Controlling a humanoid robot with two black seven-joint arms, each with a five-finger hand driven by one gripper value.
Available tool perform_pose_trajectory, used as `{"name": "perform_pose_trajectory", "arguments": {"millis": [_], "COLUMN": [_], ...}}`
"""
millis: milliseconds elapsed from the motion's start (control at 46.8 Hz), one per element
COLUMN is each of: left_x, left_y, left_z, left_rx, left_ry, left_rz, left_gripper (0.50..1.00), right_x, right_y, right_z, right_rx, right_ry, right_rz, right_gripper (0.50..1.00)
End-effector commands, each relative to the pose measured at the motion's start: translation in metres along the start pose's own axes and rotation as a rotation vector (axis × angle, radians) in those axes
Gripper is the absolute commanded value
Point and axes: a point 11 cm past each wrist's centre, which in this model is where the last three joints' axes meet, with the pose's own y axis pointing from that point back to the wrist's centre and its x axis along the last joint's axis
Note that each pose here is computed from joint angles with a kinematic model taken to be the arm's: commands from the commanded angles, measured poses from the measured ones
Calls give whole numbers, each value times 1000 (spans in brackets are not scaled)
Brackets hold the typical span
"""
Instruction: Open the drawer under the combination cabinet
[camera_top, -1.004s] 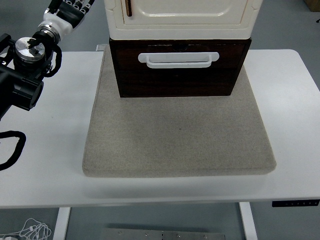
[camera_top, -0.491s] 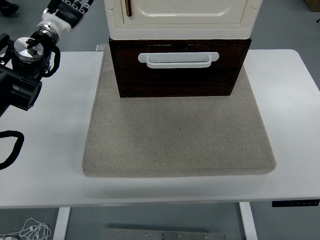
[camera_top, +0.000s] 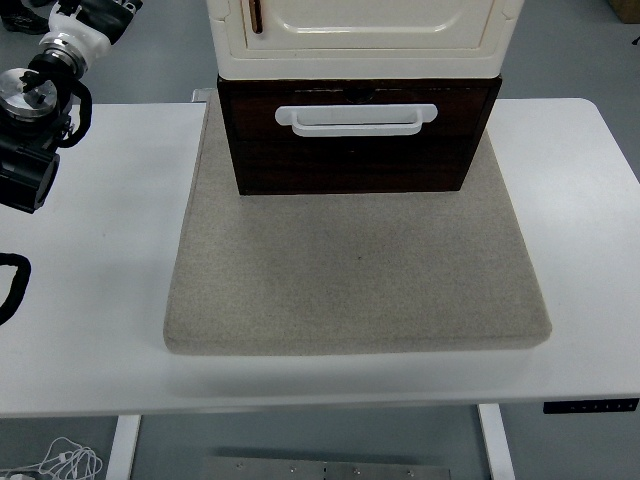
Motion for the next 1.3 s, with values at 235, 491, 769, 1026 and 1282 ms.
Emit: {"name": "perform_pose_trajectory", "arguments": {"millis": [235,491,769,1026,1282], "left_x": [-35,-88,-177,-248,-303], "left_y": [-2,2,5,21,39], "left_z": [62,126,159,159,128], "left_rx": [-97,-209,-270,-261,-222], "left_ry": [-229,-296,-487,-594,-687], "left_rz": [-47,-121,-248,-418,-534], "left_gripper": [1000,1000,1000,1000,1000], "right_x": [0,0,0,0,0], "right_y": [0,0,0,0,0], "right_z": [0,0,0,0,0], "right_rx": [0,0,0,0,0], "right_ry": [0,0,0,0,0], "right_rz": [0,0,0,0,0], "right_gripper": [926,926,926,926,926]}}
